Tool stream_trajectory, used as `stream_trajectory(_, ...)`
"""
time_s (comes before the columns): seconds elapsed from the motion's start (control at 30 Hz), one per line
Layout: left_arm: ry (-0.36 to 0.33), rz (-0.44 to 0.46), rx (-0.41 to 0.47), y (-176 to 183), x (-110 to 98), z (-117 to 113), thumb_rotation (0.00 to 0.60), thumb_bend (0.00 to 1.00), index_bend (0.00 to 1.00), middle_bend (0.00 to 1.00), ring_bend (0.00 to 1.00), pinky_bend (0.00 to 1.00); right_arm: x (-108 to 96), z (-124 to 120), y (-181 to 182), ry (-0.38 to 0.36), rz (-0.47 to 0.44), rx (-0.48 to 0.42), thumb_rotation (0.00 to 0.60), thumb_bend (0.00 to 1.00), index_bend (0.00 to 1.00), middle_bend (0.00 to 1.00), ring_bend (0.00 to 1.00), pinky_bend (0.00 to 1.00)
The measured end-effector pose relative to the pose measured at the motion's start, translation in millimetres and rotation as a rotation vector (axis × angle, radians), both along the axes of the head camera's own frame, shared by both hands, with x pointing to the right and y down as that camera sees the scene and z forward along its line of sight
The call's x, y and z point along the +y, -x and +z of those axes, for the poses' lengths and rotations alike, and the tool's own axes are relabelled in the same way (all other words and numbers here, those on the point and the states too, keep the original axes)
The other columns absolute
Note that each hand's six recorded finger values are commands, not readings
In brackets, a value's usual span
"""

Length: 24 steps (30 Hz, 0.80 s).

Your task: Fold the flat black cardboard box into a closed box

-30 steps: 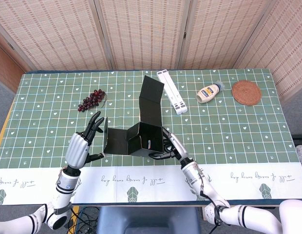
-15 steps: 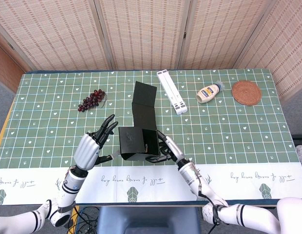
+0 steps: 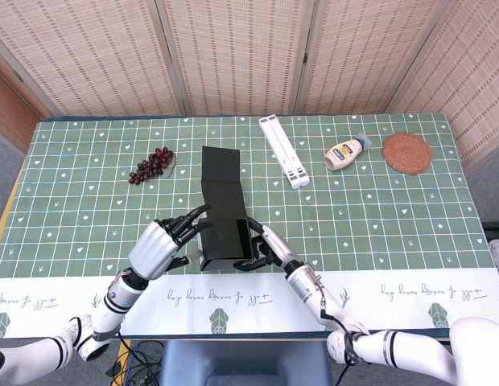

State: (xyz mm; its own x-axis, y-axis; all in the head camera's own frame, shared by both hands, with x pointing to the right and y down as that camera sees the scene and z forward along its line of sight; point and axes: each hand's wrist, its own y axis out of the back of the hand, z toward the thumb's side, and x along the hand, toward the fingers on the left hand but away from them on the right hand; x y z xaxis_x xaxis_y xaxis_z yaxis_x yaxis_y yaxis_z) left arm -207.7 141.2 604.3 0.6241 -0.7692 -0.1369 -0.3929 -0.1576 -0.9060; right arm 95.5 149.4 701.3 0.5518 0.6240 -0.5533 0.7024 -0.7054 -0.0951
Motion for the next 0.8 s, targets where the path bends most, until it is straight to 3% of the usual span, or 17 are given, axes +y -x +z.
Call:
stream_trajectory(0.13, -0.047, 0.016, -0.049, 2.2, -1.0, 2.6, 0.600, 0.09, 0.38, 0.28, 0.57, 0.86, 0.4, 1.0, 3.0, 0.001, -0.006, 0.006, 0.600, 0.21, 0.26, 0.40, 0.77, 1.00)
stream_trajectory(0.27, -0.050, 0.041, -0.082, 3.2, 2.6, 5.2, 0.600, 0.09, 0.38, 0.28, 0.58, 0.86, -0.3, 1.2, 3.1, 0.002, -0.005, 0.008, 0.600, 0.21, 0.26, 0.40, 0.77, 1.00)
stream_trajectory(0.8, 0.019, 0.101, -0.126, -0.7, 8.4, 33.1, 0.600, 0.09, 0.38, 0.28, 0.58, 0.86, -0.3, 18.2, 8.4, -0.005, -0.075, 0.085, 0.600, 0.21, 0.26, 0.40, 0.77, 1.00)
